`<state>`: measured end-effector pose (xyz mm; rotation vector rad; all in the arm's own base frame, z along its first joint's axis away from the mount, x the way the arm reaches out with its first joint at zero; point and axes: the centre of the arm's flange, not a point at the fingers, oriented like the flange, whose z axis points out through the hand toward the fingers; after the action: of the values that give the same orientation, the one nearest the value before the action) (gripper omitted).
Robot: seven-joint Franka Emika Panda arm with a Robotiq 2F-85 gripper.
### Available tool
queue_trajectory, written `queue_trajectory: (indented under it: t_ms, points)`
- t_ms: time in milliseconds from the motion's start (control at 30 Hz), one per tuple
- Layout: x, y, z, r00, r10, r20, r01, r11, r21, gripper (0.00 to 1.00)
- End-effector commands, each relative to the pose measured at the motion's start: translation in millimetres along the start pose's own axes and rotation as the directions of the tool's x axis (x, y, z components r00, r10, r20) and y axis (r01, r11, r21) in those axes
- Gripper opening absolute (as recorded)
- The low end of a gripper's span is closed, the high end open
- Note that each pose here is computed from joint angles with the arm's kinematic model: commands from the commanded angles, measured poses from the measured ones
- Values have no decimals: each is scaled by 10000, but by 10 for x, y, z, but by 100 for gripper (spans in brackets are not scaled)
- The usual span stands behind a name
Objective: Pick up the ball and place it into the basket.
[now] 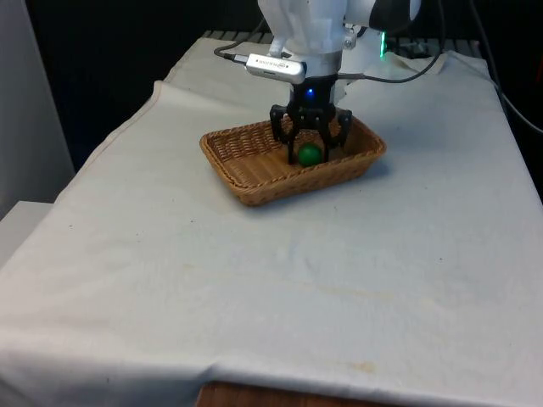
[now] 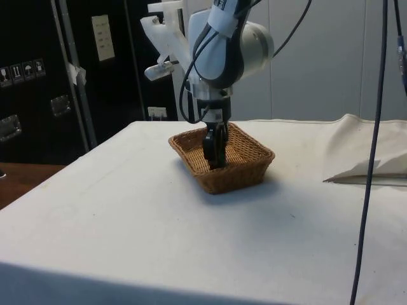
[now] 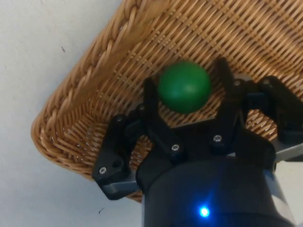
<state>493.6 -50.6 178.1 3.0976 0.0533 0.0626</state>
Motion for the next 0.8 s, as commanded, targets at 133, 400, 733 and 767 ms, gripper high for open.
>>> queue_trajectory:
  t_ms: [133, 400, 733, 767]
  points:
    - [-2, -4, 8, 10000, -11, 9, 11, 10000, -4, 74]
    - [1, 1, 9, 10000, -3, 9, 3, 10000, -16, 100]
    - [39, 91, -240, 9998, 159, -150, -157, 9998, 131, 100]
    - [43, 101, -291, 9997, 190, -178, -186, 9997, 185, 100]
